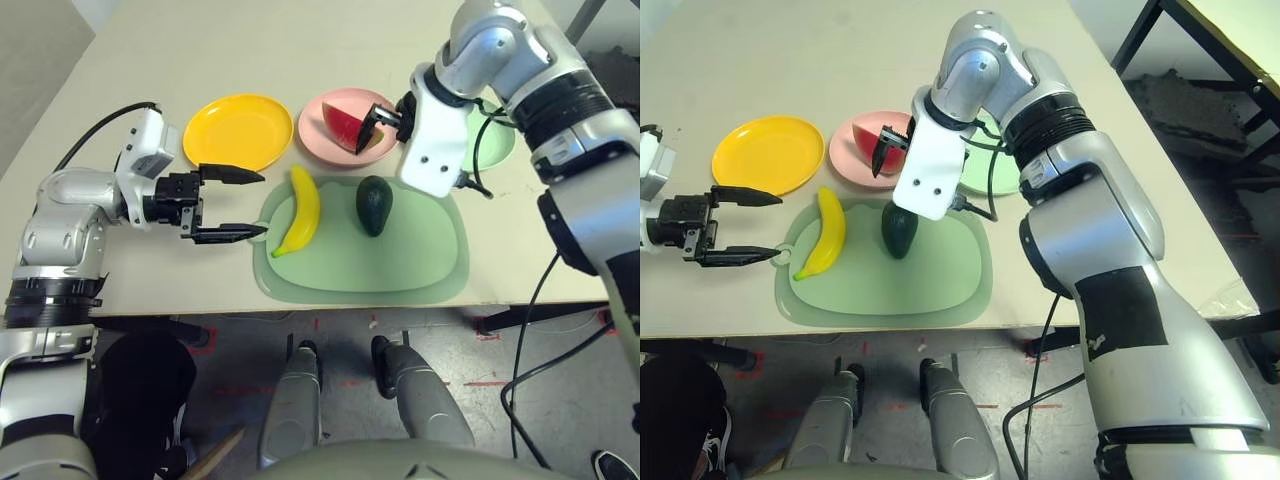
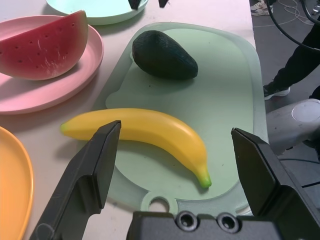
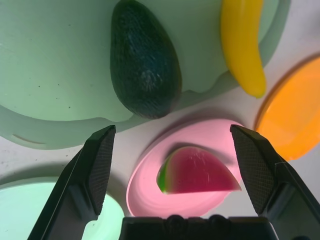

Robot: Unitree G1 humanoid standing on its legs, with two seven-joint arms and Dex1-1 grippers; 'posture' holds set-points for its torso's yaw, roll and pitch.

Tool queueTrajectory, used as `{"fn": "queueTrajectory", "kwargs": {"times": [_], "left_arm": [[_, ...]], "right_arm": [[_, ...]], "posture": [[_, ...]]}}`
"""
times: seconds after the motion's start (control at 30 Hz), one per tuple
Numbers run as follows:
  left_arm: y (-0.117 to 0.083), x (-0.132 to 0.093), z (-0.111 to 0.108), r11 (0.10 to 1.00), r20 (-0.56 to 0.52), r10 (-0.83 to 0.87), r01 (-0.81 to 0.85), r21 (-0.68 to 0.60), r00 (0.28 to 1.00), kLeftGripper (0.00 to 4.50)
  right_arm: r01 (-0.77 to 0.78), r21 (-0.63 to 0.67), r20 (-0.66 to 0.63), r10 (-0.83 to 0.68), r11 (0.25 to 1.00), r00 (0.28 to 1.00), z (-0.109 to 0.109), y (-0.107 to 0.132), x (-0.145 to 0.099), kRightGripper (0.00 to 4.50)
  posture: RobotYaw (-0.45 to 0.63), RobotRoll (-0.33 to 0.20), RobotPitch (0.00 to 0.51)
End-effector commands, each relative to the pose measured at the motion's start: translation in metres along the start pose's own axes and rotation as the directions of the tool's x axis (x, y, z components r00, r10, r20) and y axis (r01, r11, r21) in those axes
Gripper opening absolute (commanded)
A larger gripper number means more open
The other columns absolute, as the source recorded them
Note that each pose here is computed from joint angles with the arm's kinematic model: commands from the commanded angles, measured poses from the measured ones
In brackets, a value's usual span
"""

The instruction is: Place the fruits into color-matched plates.

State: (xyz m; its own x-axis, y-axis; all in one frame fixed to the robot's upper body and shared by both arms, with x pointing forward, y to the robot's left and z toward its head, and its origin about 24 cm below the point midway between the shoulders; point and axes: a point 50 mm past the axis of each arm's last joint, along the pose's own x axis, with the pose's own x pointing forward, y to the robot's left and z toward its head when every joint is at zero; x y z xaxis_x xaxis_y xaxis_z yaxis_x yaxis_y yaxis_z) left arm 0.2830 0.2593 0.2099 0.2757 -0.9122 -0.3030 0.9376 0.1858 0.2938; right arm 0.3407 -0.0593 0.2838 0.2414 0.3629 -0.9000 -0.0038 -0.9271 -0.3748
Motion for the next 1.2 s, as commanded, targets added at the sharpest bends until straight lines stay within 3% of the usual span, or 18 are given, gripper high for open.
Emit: {"fn": "queueTrajectory", "kwargs": {"times": [0.03, 1.2], "left_arm": [[-0.001, -0.001, 0.002, 1.000, -0.023, -0.017, 0.017, 0.004, 1.000, 4.50], [-0.001, -0.006, 0.006, 1.000, -0.038, -0.004, 0.004, 0.013, 0.999, 4.50]], "right_arm": [[-0.024, -0.026, 0.008, 0.024, 0.999, 1.000, 0.003, 0.001, 0.009, 4.48], [-0.069, -0.002, 0.068, 0.069, 0.998, 0.995, 0.009, 0.014, 0.055, 4.48]], "posture": [[-0.03, 0.000, 0.282], [0.00, 0.000, 0.302]]}}
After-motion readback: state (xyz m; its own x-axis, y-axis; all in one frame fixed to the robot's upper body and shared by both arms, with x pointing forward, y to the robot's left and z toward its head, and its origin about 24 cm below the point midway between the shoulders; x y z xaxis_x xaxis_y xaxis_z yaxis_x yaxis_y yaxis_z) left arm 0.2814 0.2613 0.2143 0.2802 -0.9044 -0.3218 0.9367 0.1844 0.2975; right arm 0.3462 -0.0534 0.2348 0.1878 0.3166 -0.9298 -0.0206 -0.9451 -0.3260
